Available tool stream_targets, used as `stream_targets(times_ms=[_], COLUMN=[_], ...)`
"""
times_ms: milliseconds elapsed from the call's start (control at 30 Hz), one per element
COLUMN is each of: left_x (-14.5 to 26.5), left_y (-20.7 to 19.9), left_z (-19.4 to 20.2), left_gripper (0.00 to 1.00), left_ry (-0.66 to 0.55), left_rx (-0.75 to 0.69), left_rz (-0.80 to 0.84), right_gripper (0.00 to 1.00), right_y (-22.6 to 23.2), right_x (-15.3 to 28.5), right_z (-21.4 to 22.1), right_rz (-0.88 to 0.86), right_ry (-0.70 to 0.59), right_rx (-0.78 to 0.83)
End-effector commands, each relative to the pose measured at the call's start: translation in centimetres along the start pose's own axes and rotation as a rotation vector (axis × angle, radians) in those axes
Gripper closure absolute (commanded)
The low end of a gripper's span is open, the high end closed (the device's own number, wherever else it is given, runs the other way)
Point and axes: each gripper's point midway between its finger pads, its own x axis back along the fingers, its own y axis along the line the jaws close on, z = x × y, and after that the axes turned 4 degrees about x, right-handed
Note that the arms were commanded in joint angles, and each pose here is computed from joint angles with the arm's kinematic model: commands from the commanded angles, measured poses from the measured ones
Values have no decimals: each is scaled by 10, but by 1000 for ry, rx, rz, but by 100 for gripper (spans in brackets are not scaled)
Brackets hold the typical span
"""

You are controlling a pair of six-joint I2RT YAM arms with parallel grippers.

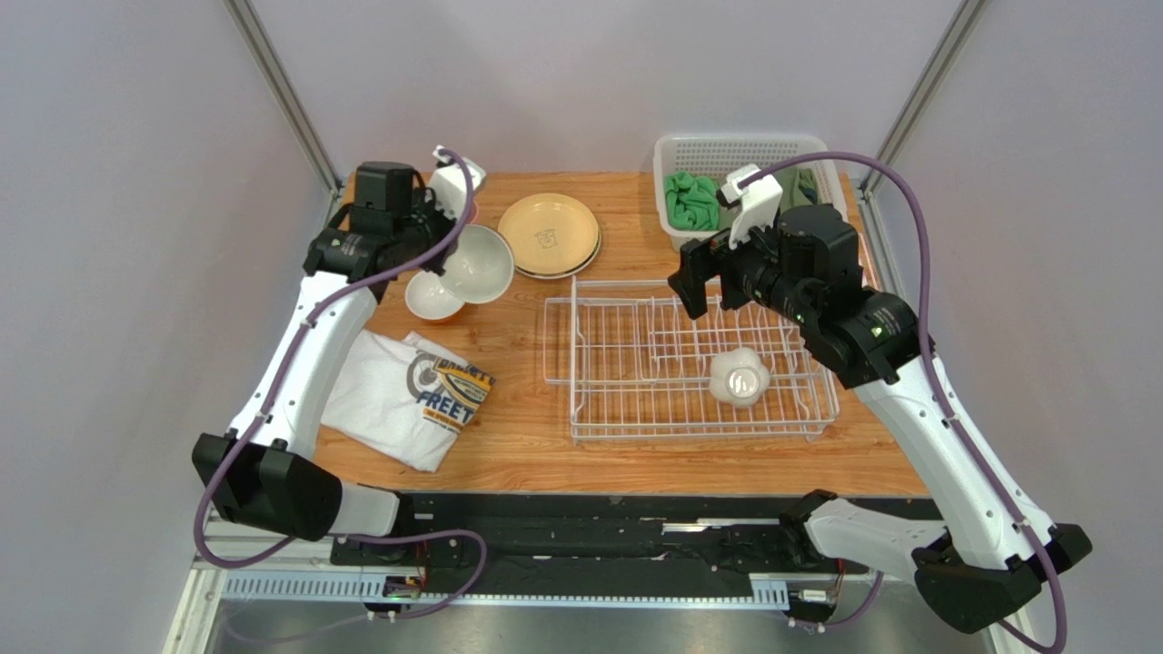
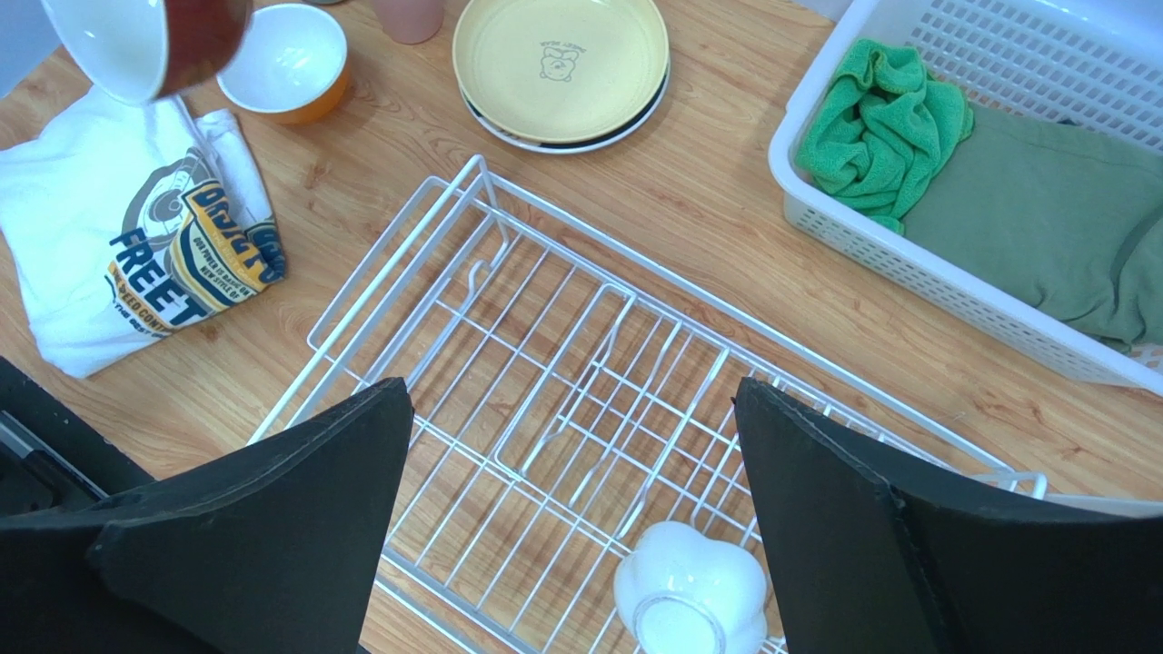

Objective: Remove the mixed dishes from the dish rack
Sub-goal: Place the bowl in the bowl.

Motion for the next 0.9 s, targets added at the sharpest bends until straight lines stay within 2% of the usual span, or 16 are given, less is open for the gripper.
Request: stream_targets(times_ms=[0, 267, 467, 867], left_x=[13, -5, -34, -82], left_y=[46, 92, 104, 121], left_z=[7, 52, 73, 104], left_gripper=[100, 100, 100, 100], left_ry=[24, 161, 254, 346], left_rx=[76, 200, 287, 371], left_rz=[-57, -58, -10, -43], right_gripper=[7, 7, 7, 7], right_y=[-3, 2, 2, 3], right_x=[-3, -13, -12, -7], right_z=[-12, -8, -6, -5], right_rz=[12, -14, -17, -25], right_ry=[-32, -1, 5, -2], right_rx=[-24, -29, -27, -19])
